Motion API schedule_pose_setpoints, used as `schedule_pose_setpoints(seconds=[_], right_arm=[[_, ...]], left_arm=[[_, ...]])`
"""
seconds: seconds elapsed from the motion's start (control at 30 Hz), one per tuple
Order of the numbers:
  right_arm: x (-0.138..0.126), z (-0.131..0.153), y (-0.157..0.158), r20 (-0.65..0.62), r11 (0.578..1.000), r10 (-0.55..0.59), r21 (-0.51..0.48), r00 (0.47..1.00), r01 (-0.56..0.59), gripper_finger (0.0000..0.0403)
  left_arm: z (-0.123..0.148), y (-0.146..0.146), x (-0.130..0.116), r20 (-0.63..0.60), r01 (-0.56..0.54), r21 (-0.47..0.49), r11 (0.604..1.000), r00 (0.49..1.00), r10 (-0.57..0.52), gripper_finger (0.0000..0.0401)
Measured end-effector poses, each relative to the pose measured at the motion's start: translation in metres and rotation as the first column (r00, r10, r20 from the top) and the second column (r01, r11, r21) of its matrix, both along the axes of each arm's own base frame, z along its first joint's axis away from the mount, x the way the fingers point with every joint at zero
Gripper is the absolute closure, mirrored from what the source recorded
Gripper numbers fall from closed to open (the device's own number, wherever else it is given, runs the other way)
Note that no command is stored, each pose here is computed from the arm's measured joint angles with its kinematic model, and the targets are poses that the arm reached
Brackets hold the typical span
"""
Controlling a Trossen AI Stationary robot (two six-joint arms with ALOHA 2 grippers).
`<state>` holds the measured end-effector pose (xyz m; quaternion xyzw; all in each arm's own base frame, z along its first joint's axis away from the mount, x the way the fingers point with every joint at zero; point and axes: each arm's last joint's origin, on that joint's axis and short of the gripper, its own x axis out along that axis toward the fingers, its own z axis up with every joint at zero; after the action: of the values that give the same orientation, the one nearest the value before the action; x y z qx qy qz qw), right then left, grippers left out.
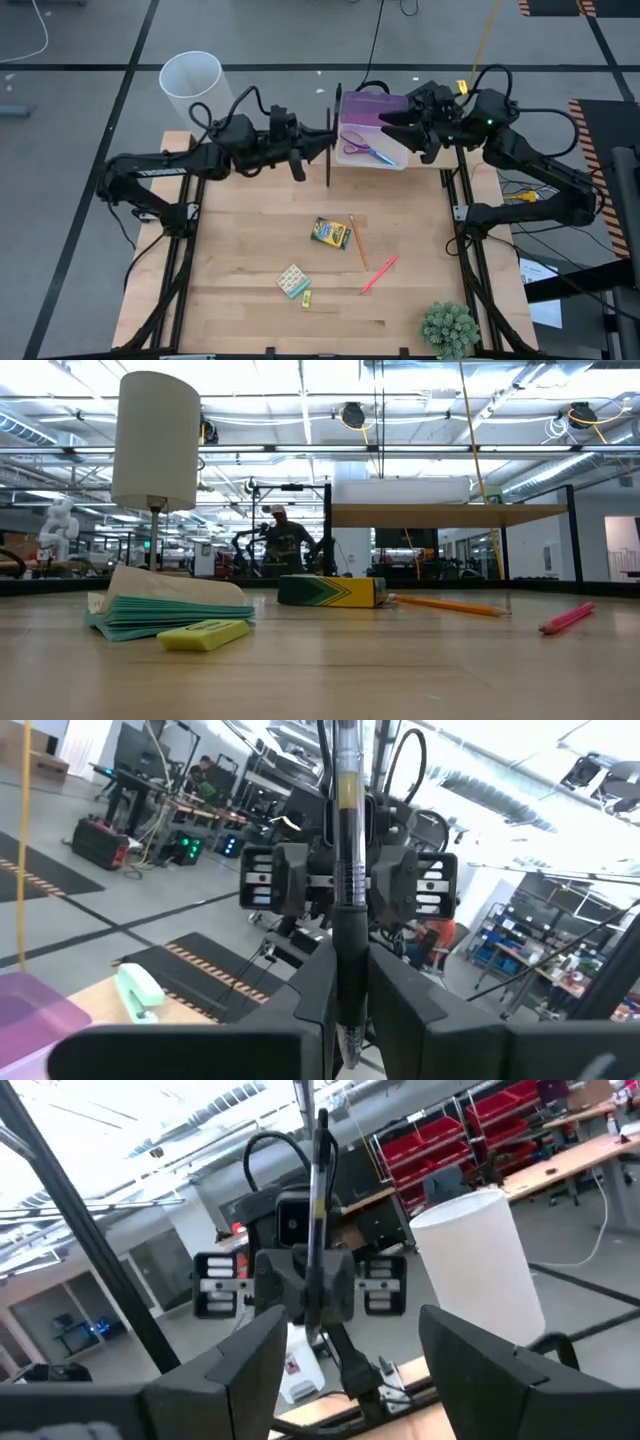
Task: Pick & place school supplies into a supply box
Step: Put the black pen into the purple supply box on the shelf
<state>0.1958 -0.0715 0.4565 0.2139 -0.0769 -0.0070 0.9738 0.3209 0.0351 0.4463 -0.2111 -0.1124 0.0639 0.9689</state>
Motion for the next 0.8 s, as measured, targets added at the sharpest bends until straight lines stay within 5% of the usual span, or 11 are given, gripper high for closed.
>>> schedule_pose_setpoints(seconds=[0.8], right_arm=[[0.042,-0.014,-0.010,0.011,0.998,0.055,0.012,0.998,-0.055,0.0181]], left_arm=[[-0.037,0.006,0.042,-0.076,-0.035,0.053,0.998,0.996,0.039,0.0350]])
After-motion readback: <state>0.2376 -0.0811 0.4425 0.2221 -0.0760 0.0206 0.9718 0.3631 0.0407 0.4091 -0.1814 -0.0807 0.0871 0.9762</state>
